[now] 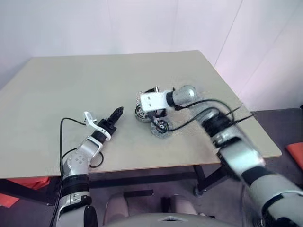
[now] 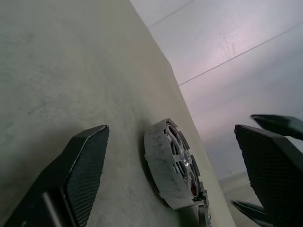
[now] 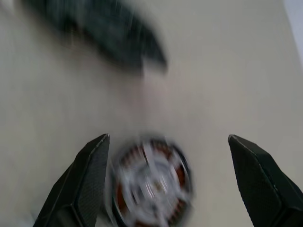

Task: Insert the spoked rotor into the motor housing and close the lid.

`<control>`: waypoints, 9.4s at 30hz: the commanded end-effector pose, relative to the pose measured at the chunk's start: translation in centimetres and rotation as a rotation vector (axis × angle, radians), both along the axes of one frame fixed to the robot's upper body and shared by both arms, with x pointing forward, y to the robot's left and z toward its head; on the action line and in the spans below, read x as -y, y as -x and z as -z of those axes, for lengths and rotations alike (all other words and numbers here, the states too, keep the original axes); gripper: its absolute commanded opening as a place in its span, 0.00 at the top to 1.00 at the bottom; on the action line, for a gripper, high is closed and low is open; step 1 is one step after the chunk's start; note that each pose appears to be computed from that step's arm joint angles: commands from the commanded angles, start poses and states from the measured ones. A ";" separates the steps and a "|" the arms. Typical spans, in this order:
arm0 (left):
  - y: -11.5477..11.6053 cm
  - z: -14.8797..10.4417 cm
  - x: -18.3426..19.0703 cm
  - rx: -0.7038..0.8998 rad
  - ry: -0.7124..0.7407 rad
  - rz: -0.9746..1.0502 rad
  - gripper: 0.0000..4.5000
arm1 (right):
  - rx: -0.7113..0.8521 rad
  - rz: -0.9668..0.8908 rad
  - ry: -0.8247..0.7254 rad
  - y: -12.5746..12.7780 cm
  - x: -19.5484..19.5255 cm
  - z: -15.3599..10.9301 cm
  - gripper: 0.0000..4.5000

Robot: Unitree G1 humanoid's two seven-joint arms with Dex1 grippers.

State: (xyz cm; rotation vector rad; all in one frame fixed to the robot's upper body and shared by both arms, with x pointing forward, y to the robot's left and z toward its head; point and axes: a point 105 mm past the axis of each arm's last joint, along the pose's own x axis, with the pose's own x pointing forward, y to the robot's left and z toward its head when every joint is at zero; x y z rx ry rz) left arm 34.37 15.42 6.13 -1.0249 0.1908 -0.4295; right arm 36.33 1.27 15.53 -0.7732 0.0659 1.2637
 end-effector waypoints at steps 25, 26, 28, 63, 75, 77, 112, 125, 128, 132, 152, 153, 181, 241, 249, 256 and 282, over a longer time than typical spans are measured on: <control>0.9 0.5 -1.4 -0.010 -0.031 -0.020 0.00 | -0.279 0.349 0.087 0.9 2.8 5.6 0.00; 0.9 0.4 -1.5 -0.010 -0.030 -0.021 0.00 | -0.280 0.344 0.097 1.1 2.9 5.9 0.00; 0.9 0.4 -1.5 -0.010 -0.030 -0.024 0.00 | -0.278 0.339 0.113 1.3 3.1 6.2 0.00; 0.9 0.3 -1.7 -0.011 -0.026 -0.043 0.00 | -0.142 0.356 0.213 -2.4 4.3 7.3 0.99; 0.8 0.4 -1.7 -0.014 -0.024 -0.043 0.00 | -0.004 0.165 0.251 -2.6 4.4 3.9 0.99; 0.8 0.4 -1.6 -0.015 -0.024 -0.044 0.00 | 0.044 0.109 0.275 -2.5 4.4 2.9 0.99; 1.2 0.6 -1.9 -0.020 -0.030 -0.053 0.00 | -0.040 0.168 0.303 -2.7 4.0 6.0 0.64; 1.2 0.7 -1.8 -0.024 -0.032 -0.049 0.00 | -0.060 0.161 0.325 -1.7 5.1 6.9 0.64; 1.2 0.7 -1.8 -0.024 -0.032 -0.046 0.00 | -0.068 0.163 0.329 -1.4 5.3 7.2 0.64; 1.1 0.7 -1.8 -0.024 -0.033 -0.043 0.00 | -0.076 0.178 0.331 -1.4 5.3 7.6 0.64; 1.1 0.6 -2.2 -0.021 -0.033 -0.060 0.00 | -0.046 0.217 0.333 -2.7 5.1 7.6 1.00; 1.1 0.6 -2.2 -0.021 -0.032 -0.060 0.00 | -0.049 0.222 0.327 -2.8 5.2 7.5 1.00; 1.4 1.2 -2.1 -0.028 -0.028 -0.082 0.00 | 0.444 -0.463 0.667 0.6 5.5 1.6 1.00; -2.2 0.6 0.9 -0.049 -0.131 0.211 0.00 | -1.151 1.033 -0.977 7.2 16.0 7.7 0.36; -2.0 0.2 -0.4 -0.044 -0.154 0.194 0.00 | -1.273 1.088 -1.029 5.9 14.4 8.5 0.36; -1.6 0.0 -1.1 -0.041 -0.175 0.173 0.00 | -1.340 1.171 -1.094 3.3 14.3 9.7 0.36; -1.2 -0.1 -1.2 -0.042 -0.182 0.143 0.00 | -1.176 0.596 -0.982 3.6 6.2 0.3 0.36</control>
